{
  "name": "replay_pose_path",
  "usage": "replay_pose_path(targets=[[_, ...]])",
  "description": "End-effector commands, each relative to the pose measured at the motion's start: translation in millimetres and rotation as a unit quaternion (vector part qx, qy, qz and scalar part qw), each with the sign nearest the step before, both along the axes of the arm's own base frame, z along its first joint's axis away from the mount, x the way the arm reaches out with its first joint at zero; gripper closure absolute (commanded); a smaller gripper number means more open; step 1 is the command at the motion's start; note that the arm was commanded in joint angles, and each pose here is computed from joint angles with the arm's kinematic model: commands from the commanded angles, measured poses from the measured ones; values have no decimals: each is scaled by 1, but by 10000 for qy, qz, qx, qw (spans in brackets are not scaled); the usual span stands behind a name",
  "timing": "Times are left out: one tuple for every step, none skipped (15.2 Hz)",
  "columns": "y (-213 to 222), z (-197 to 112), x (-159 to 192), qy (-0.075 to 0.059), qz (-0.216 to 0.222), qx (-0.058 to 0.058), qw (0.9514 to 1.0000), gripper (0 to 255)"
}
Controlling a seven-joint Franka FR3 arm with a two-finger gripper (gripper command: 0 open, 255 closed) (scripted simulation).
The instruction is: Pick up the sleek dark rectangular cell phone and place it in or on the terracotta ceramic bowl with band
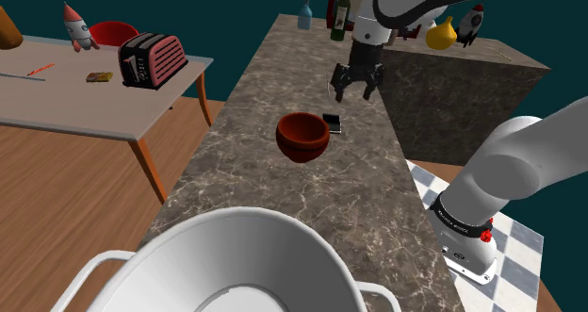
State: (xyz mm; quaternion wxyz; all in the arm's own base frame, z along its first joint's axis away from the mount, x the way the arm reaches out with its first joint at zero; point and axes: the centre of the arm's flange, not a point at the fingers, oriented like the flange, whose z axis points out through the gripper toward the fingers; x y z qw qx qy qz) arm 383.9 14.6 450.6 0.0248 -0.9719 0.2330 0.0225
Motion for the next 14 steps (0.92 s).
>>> replay_pose_path(targets=[[-3,-21,13,-55,-366,0,9993,0],[-6,-31,20,-76,-540,0,9985,0],[-8,-41,27,-96,-714,0,9974,0],[-11,-52,34,-116,-888,0,9960,0],[-15,-62,41,-136,-1062,0,9943,0],[-18,-72,48,-156,-1235,0,9922,0],[-21,-80,53,-172,-1373,0,9904,0],[-21,-85,53,-172,-1373,0,9904,0],[-20,-91,53,-172,-1373,0,9904,0],[-20,-96,53,-172,-1373,0,9904,0],[-20,-101,53,-172,-1373,0,9904,0],[-19,-106,54,-172,-1373,0,9904,0],[-19,-112,54,-172,-1373,0,9904,0],[-19,-117,54,-172,-1373,0,9904,0]])
